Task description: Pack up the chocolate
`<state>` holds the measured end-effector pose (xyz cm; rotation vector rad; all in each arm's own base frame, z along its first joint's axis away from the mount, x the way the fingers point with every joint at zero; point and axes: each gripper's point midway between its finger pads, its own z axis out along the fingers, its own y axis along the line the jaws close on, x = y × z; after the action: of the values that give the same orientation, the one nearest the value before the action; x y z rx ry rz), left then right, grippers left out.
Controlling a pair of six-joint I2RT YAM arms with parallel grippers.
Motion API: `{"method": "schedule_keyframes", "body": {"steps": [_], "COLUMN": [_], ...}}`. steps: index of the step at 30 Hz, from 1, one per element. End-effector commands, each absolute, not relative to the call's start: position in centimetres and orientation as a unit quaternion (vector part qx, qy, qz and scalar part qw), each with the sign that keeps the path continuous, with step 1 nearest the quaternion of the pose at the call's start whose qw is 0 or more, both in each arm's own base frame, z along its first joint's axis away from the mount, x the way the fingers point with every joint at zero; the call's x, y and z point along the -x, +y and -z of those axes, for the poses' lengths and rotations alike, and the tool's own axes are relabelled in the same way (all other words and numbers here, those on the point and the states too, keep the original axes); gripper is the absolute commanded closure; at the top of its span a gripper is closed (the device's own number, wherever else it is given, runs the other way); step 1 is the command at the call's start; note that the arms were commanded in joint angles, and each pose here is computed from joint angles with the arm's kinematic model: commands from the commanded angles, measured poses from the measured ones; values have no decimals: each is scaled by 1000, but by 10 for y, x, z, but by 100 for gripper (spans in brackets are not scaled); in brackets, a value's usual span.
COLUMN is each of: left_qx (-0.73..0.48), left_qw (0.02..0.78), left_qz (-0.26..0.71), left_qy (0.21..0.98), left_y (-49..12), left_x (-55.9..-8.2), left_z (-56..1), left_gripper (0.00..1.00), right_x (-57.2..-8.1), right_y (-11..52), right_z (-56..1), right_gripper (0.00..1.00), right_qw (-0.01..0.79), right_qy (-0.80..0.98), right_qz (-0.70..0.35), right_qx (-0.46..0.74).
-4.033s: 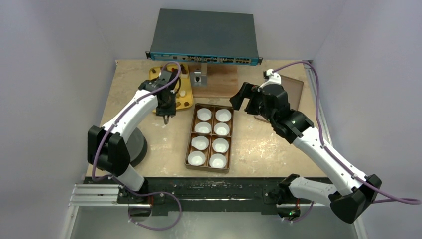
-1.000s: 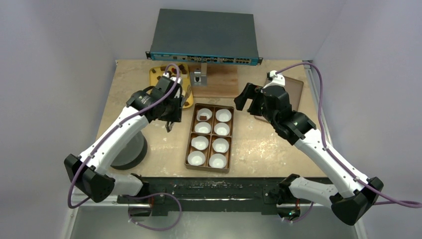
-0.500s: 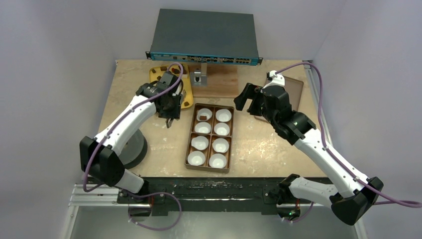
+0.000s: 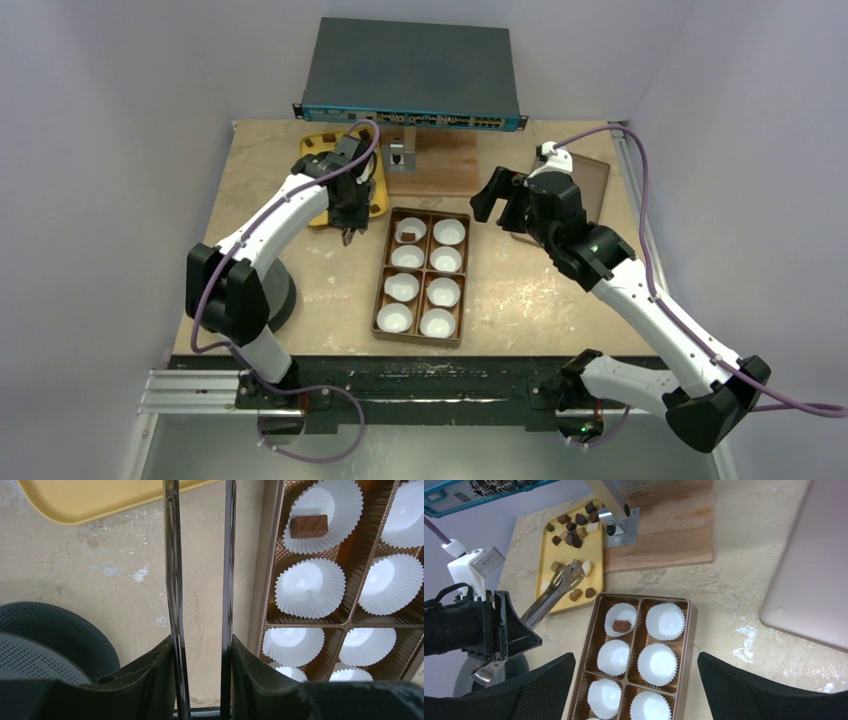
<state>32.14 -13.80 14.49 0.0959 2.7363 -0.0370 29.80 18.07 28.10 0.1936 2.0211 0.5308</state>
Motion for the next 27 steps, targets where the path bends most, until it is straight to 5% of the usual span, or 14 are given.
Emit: {"method": "schedule_keyframes", "body": {"steps": [1, 27], "left_qx": [-29, -26], "left_qw": [226, 202], "left_qz": [21, 12], "left_qy": [974, 979], "left_y": [-139, -134], "left_x": [-342, -365], "left_z": [-154, -132], "left_gripper": [64, 65], "right_x": [-296, -296], "right_y": [177, 178], "right_z": [-286, -282], "right_gripper": [11, 11], "right_qw": [507, 504], "right_qy": [830, 832], "right_qz": [-218, -219], "right_qx": [-78, -78]}}
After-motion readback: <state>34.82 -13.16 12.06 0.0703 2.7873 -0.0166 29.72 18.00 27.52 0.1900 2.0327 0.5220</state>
